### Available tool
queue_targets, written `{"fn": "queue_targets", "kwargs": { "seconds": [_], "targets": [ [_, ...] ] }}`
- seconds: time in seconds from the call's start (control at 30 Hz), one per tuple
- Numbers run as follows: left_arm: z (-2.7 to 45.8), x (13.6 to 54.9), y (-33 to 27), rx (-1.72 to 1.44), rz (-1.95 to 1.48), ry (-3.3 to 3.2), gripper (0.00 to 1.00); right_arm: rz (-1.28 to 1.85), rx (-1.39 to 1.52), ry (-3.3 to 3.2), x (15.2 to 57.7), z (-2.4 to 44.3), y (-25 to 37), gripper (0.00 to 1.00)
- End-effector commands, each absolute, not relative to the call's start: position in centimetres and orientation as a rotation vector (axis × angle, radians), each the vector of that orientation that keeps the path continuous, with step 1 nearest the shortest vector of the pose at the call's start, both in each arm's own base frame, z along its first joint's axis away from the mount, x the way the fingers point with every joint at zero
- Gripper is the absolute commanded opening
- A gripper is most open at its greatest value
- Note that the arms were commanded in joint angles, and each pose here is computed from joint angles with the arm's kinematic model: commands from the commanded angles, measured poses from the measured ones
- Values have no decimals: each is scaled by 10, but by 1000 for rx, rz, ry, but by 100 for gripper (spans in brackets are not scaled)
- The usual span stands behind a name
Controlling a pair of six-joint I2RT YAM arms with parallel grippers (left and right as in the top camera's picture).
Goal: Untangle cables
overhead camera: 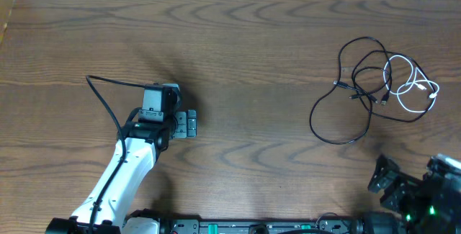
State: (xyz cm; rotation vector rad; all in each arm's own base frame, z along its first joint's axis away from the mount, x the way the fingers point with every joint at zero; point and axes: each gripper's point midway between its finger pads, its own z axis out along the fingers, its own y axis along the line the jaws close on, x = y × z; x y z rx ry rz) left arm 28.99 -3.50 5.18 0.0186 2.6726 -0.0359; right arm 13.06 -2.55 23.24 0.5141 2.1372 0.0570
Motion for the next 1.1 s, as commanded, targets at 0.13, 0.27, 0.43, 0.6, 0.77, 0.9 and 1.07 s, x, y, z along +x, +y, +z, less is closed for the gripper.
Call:
{"fn": "queue_targets", "kwargs": {
  "seconds": [0.13,0.27,0.43,0.6,0.77,0.9,1.07],
  "targets": [
    [51,290,-35,23,-28,2673,98,87,485,2083,123,237,-22,99],
    [51,290,-34,22,-28,2673,98,128,415,2099,125,235,-14,99],
    [51,290,-34,22,-28,2673,98,162,354,2123,129,229,-6,99],
    [51,290,-34,22,-28,2673,98,154,358,2148,136,213,-5,99],
    [51,290,-35,22,-28,2673,98,150,359,2161,141,193,-4,99],
    [51,290,-35,22,-28,2673,98,149,360,2166,145,177,-4,99],
    [51,290,-35,22,-28,2673,98,137,386,2150,149,155,-7,99]
  ]
}}
